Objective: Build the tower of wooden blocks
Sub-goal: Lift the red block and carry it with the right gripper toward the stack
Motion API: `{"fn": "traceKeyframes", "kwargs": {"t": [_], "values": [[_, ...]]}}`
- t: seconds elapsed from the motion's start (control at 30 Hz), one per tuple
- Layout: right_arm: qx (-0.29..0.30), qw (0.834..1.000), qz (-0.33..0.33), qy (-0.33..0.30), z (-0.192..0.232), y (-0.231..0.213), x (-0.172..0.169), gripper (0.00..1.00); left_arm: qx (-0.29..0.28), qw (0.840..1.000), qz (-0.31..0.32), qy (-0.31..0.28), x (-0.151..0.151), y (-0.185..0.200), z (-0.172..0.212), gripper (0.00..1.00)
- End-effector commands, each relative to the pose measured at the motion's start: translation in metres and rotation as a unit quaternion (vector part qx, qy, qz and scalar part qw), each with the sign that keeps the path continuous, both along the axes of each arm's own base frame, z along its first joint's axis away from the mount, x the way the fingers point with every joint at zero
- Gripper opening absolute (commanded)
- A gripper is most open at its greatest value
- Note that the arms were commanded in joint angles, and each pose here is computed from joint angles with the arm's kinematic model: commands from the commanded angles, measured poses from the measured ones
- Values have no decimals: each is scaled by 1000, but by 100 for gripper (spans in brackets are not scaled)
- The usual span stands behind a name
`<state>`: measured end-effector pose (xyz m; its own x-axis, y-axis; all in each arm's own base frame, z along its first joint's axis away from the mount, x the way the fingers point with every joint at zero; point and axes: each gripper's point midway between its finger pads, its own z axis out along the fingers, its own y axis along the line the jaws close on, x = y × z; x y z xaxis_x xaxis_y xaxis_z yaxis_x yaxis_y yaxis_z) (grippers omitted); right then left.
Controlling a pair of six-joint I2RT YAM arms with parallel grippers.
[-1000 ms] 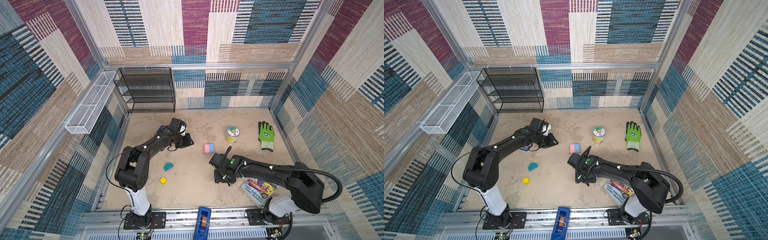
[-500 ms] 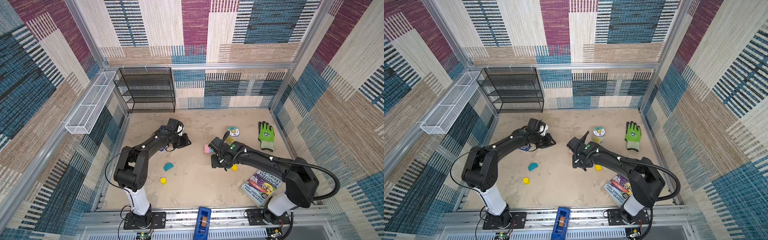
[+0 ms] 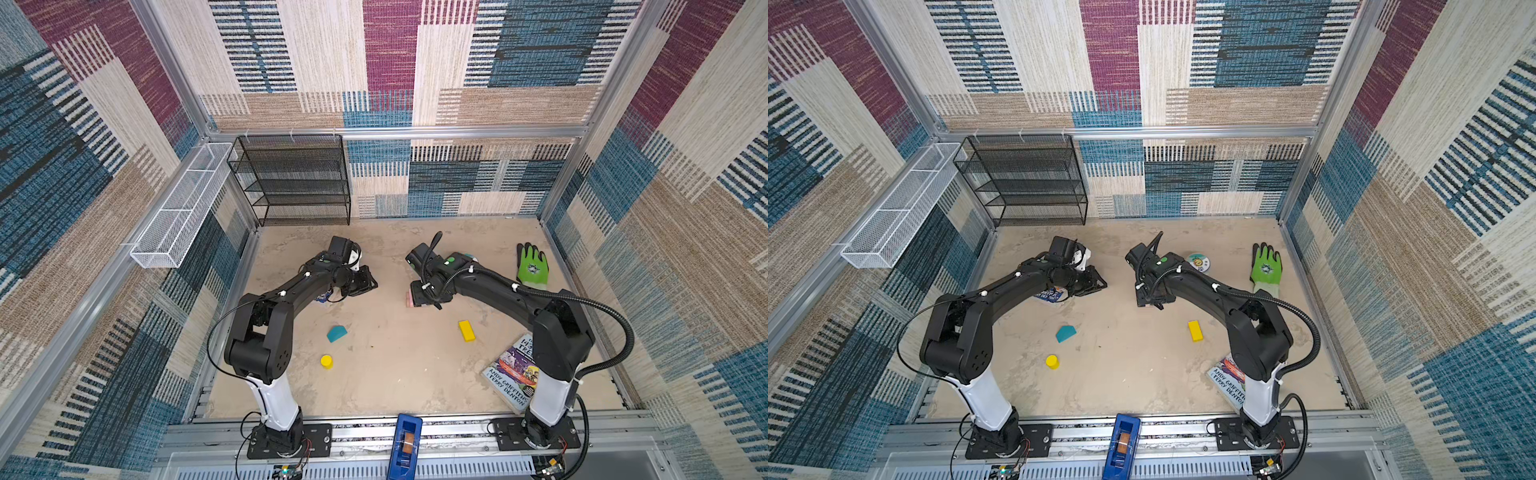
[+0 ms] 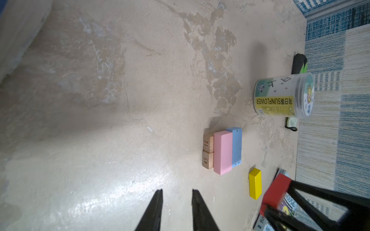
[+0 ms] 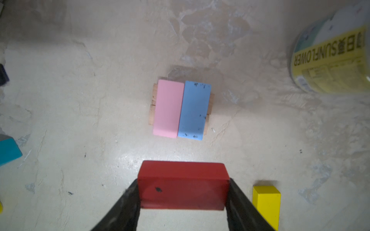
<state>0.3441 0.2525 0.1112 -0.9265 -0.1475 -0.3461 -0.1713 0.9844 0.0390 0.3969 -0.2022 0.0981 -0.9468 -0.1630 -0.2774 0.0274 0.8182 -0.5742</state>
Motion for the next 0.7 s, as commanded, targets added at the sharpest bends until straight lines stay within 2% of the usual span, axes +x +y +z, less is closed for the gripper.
{"fn": "traceKeyframes", "kwargs": {"t": [0.0,0.33,0.67], "values": [[-18,1000,18,-3,0,0,10,60,-3,1000,-7,-16,2,3,5,30],[-36,999,11,6,-10,11,35,59,-16,1000,1,-12,5,9,2,30],[-33,999,-9,14,-18,13,36,59,-22,1000,9,-8,7,15,-1,30]]}}
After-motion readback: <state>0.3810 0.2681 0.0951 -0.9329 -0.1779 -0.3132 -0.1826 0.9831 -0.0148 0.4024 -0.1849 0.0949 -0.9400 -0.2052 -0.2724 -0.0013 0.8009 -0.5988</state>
